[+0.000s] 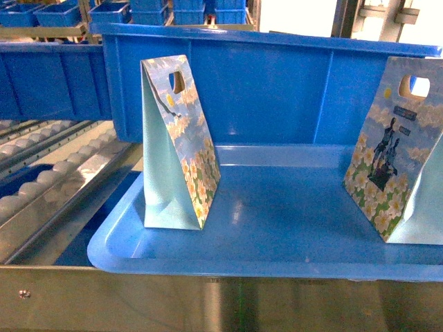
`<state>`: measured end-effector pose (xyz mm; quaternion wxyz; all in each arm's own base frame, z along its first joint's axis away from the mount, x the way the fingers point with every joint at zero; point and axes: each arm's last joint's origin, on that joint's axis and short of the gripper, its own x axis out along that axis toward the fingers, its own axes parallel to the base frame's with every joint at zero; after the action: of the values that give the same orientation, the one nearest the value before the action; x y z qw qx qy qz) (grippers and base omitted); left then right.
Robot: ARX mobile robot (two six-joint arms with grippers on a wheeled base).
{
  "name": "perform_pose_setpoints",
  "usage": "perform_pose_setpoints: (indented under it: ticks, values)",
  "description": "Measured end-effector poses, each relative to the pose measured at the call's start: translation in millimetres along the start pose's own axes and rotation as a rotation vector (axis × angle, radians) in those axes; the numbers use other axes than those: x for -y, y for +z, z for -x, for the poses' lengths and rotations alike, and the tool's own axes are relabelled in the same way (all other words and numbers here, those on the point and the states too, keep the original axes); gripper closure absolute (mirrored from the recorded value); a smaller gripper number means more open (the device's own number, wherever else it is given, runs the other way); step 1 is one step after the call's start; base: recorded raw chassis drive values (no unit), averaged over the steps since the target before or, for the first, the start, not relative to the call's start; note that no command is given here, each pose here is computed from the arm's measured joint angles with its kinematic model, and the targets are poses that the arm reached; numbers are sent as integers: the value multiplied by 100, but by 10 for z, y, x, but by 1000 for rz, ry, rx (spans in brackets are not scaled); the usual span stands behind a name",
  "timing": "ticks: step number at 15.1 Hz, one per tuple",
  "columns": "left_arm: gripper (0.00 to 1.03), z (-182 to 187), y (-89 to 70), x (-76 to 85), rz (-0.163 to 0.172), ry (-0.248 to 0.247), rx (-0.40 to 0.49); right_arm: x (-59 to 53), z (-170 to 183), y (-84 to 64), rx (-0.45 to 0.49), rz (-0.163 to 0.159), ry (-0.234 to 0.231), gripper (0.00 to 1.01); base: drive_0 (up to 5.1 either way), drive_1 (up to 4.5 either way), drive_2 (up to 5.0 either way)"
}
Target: Move flower gift bag to table near conveyor
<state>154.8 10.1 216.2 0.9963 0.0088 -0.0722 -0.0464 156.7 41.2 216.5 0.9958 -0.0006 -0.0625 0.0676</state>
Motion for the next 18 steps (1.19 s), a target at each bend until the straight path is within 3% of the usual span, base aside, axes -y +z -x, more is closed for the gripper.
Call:
perform_pose_setpoints:
  ticks: [2,3,4,5,6,7,10,18]
  values:
    - [5,-403,143,-63,26,-32,-13,-46,-230,-21,-58,11,16,3,0,0,0]
    - [5,-611,186,-9,38,-78,-49,-64,-341,19,-67,12,26,3,0,0,0]
    - [5,-960,391,229,31,-170,-58,-76,-588,122,-60,11,18,3,0,0,0]
    - [5,-1163,457,600,5,-235,-94,-111,-832,119,-132,8,28,3,0,0,0]
    - [5,-1300,382,884,-19,-246,-168,-167,-1084,191,-167,-20,71,3,0,0,0]
    - [5,-1308,377,905,-21,-246,-170,-154,-1320,53,-295,-52,99,3,0,0,0]
    - [5,-1308,377,905,-21,-246,-170,-119,-1471,-105,-416,-72,87,3,0,0,0]
    - [5,-1308,377,905,-22,-246,-170,-55,-1510,-185,-456,-86,61,3,0,0,0]
